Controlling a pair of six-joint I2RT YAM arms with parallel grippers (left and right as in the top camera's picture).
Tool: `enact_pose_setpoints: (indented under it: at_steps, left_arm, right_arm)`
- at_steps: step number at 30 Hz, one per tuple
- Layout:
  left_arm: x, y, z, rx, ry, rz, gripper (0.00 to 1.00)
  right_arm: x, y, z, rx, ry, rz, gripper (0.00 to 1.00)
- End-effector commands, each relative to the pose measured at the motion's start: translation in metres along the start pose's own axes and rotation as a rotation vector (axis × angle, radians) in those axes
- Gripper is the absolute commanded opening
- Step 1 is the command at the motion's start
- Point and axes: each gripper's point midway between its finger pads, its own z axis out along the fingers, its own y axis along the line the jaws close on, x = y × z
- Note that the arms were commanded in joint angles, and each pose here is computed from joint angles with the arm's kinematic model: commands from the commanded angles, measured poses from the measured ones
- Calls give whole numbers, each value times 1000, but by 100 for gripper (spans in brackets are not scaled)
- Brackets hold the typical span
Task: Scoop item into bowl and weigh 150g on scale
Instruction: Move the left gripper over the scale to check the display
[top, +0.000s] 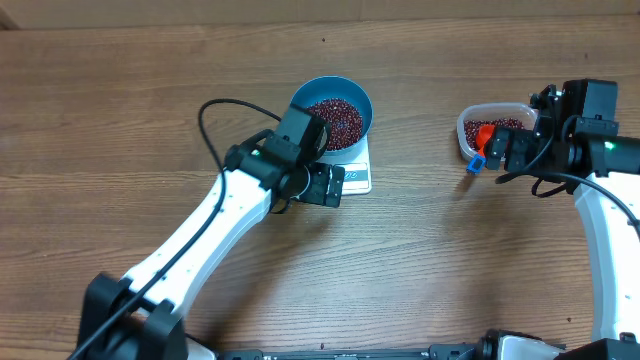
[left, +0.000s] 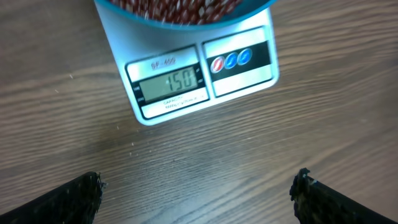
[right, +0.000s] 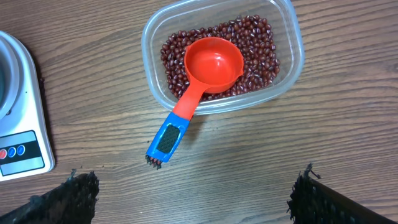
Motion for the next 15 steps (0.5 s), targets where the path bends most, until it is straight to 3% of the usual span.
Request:
enact_pose_setpoints:
  at_steps: [1,15]
  left_arm:
    - [7,6,21,-29,54,-40,100]
    - [8,9,36,-44,78,-76,100]
  right_arm:
    - [-10,1,-10,-5,-39,-6,100]
    - [-10,1,-10,-5,-39,-6,100]
